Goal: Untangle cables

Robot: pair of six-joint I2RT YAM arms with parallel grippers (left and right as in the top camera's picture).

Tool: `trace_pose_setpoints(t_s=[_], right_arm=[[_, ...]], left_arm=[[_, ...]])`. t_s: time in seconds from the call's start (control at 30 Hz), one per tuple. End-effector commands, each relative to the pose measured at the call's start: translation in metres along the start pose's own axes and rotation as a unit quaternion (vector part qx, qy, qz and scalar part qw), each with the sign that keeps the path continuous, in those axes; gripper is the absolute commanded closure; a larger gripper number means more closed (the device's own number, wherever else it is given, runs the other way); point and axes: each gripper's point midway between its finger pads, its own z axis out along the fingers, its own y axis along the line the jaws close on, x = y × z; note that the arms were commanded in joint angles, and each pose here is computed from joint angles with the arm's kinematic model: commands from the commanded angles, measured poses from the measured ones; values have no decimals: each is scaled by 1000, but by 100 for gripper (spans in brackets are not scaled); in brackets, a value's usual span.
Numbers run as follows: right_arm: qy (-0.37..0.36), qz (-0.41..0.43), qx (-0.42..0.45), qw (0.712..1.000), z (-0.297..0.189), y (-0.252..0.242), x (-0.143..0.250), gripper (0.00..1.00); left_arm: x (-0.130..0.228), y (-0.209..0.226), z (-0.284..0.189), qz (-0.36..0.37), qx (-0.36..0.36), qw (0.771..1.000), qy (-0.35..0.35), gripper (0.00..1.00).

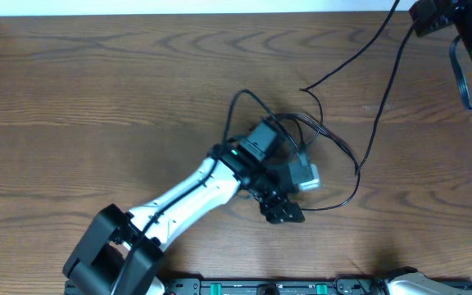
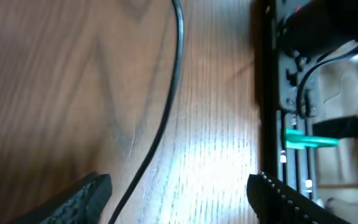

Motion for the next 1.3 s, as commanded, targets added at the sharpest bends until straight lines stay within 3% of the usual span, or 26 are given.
trace_pose_setpoints(t_s=[0.0,0.17,0.33,0.67,0.93,1.1,1.17,1.23,1.27], right_arm=[[-7,5,0,1000,-6,0,-7,99],[1,6,-1,1000,-6,0,-3,99],[6,6,-1,1000,-6,0,-1,99],[10,-6,-1,1000,-6,0,1,99],[16,-6,-1,1000,-6,0,4,99],[21,-5,0,1000,-6,0,7,99],[20,-6,1,1000,-6,-1,7,99],[21,-6,0,1000,-6,-1,7,99],[21,-6,1,1000,-6,-1,7,99]], left_arm=[[5,14,11,41,-77,995,48,23],[-3,28,20,76,-134,986,55,23],[-8,39,32,61,-144,987,41,22],[15,52,74,37,-125,989,70,22],[14,45,82,48,-117,989,70,21],[4,18,88,52,-45,997,42,17],[3,18,88,53,-45,997,41,47],[5,24,87,54,-63,995,47,89],[8,32,86,53,-85,993,57,93]])
